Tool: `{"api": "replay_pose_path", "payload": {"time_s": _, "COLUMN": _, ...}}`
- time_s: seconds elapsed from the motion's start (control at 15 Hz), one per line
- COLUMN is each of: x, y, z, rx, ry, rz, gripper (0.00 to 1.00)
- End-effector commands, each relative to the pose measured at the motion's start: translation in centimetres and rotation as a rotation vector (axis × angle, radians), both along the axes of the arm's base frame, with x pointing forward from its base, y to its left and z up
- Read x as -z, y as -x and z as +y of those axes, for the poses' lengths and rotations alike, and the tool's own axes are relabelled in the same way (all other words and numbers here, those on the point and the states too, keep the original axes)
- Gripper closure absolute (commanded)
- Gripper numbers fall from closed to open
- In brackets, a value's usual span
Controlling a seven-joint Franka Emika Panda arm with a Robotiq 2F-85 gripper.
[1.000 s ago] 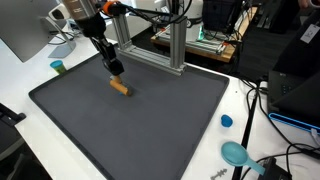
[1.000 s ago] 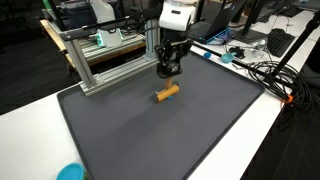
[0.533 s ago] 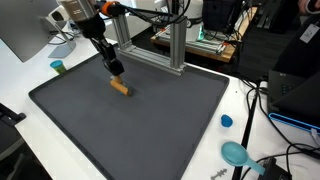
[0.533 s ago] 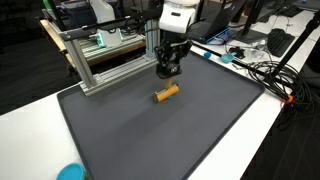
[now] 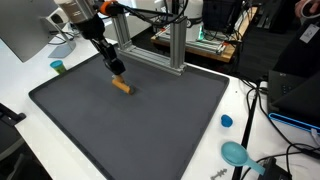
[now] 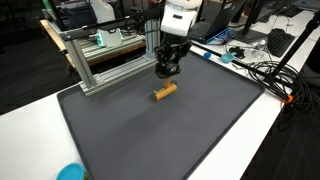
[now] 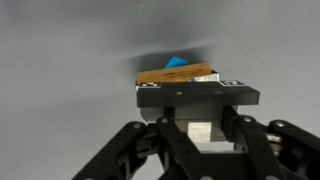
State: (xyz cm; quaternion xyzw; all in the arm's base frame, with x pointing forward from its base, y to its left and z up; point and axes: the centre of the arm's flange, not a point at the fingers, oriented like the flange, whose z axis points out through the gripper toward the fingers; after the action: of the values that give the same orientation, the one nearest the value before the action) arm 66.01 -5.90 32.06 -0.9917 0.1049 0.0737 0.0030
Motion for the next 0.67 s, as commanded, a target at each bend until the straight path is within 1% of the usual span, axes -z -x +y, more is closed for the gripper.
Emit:
{"api": "replay_pose_path", "payload": {"time_s": 0.0, "x": 4.9, "y": 0.9, "z": -0.3, "rx": -0.008, "ry": -0.038, "rz": 0.141, "gripper": 0.78}}
{"api": "replay_pose_path", "payload": {"time_s": 0.6, "x": 6.1, "y": 1.3, "z": -1.3, "rx": 0.015, "ry": -0.074, "rz": 0.204, "gripper": 0.78}}
